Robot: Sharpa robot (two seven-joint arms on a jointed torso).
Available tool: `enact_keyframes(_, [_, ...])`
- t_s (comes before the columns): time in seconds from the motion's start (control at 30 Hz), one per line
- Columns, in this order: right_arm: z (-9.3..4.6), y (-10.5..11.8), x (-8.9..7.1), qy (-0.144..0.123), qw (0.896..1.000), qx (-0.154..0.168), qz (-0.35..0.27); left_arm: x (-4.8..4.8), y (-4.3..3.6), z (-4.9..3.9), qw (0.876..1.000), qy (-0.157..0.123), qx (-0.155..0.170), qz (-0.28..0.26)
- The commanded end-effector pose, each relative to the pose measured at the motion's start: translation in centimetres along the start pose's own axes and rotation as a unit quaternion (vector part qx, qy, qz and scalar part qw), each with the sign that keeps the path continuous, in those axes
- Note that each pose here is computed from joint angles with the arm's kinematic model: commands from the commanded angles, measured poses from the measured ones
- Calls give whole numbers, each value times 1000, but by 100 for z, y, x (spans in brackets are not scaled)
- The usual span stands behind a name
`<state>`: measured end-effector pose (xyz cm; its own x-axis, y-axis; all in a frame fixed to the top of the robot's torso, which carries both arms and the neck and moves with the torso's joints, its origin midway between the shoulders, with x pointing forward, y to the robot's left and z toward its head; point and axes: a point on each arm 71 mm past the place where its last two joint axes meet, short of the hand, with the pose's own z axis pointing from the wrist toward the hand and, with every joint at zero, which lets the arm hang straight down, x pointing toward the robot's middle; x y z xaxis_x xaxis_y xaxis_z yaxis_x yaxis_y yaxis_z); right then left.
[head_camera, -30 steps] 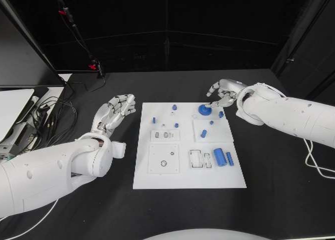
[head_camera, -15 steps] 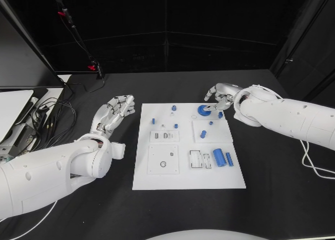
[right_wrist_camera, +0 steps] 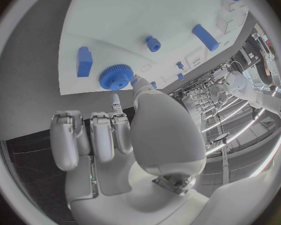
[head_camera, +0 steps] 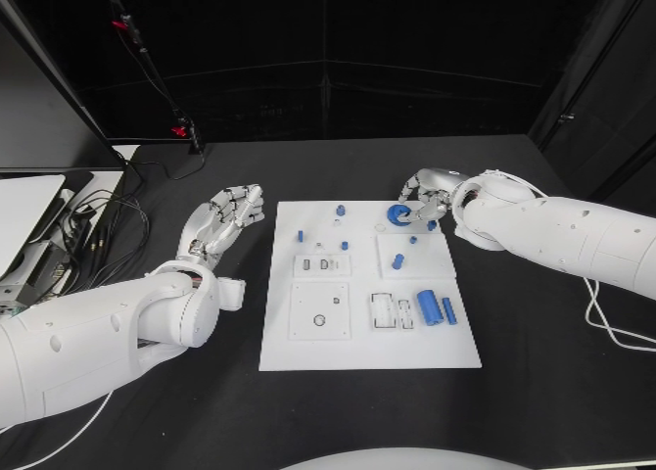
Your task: Assemble the parts on the task board
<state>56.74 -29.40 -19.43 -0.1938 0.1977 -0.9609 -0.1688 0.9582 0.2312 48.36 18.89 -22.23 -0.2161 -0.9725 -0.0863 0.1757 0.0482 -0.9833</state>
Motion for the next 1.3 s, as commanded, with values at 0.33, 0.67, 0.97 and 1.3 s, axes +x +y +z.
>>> enact_keyframes(0.33, [14, -7, 9, 1, 1000, 20, -16, 23, -181, -17, 993, 8, 120, -5])
enact_keyframes(0.67, [29, 7, 40, 9, 999, 25, -19, 20, -181, -18, 993, 8, 120, -4])
enact_keyframes(0.97, [41, 34, 82, 17, 999, 27, -19, 12, -180, -18, 993, 6, 120, -3])
enact_keyframes(1.3, [47, 49, 105, 22, 999, 28, -19, 7, -178, -18, 993, 6, 119, -2])
